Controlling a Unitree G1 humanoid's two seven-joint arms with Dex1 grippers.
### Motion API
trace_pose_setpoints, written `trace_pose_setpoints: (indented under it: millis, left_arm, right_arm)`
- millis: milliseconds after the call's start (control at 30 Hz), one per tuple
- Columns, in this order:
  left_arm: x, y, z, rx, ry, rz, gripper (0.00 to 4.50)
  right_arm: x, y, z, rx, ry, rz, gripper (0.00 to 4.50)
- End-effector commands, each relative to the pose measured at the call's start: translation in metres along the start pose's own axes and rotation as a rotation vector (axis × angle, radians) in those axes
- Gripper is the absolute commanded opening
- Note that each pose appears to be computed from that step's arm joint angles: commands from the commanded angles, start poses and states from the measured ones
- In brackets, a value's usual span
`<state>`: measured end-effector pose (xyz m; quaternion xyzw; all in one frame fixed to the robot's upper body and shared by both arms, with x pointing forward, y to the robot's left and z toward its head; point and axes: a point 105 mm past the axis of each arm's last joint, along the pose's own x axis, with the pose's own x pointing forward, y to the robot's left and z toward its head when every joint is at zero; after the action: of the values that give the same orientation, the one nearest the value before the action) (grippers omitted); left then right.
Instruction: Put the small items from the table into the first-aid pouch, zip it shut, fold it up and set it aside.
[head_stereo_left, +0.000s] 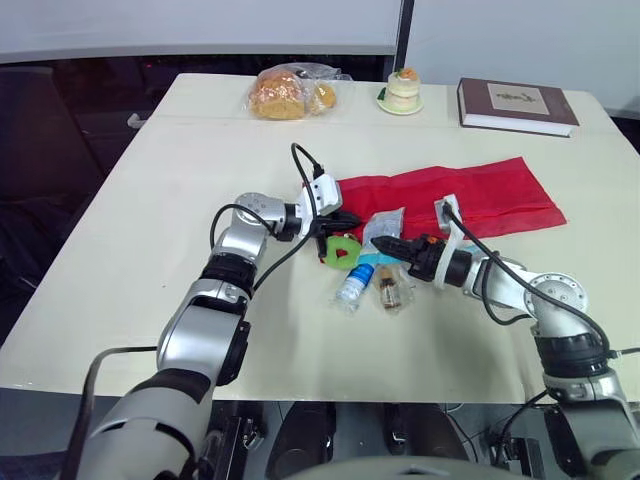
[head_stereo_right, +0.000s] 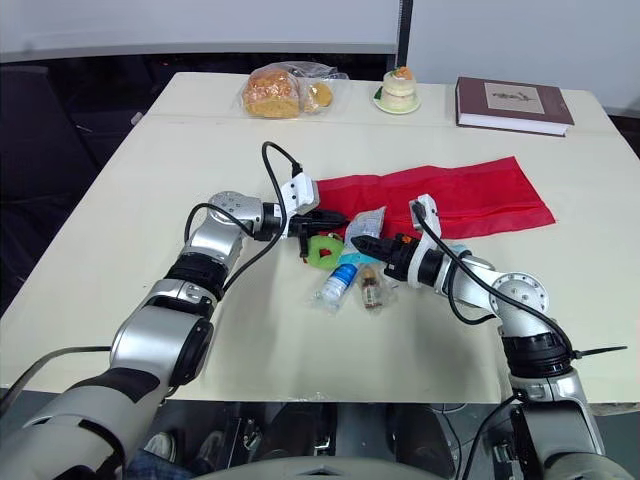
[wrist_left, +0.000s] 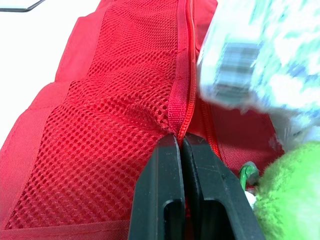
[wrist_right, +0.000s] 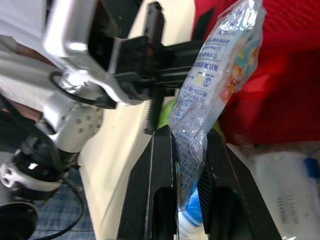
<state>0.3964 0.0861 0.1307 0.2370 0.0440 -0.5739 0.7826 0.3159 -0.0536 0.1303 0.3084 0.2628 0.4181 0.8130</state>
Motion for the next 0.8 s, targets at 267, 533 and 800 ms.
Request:
trace_pose_setpoints:
  millis: [267,533,800]
  left_arm:
    - [0.007,0.005,0.021,0.000,-0.081,0.016,0.07]
    - [0.007,-0.001,0.021,-0.026,-0.099,-0.012,0.07]
    - [0.006,0.000,0.031,-0.088,-0.163,-0.003,0.07]
  right_arm:
    - [0.021,-0.005,-0.007,0.020,0.060,0.001,0.06]
    - [0.033,-0.016,0.010,0.125,-0.028,-0.049,0.06]
    - [0.036,-0.023,0.002,0.152,-0.006,-0.082,0.06]
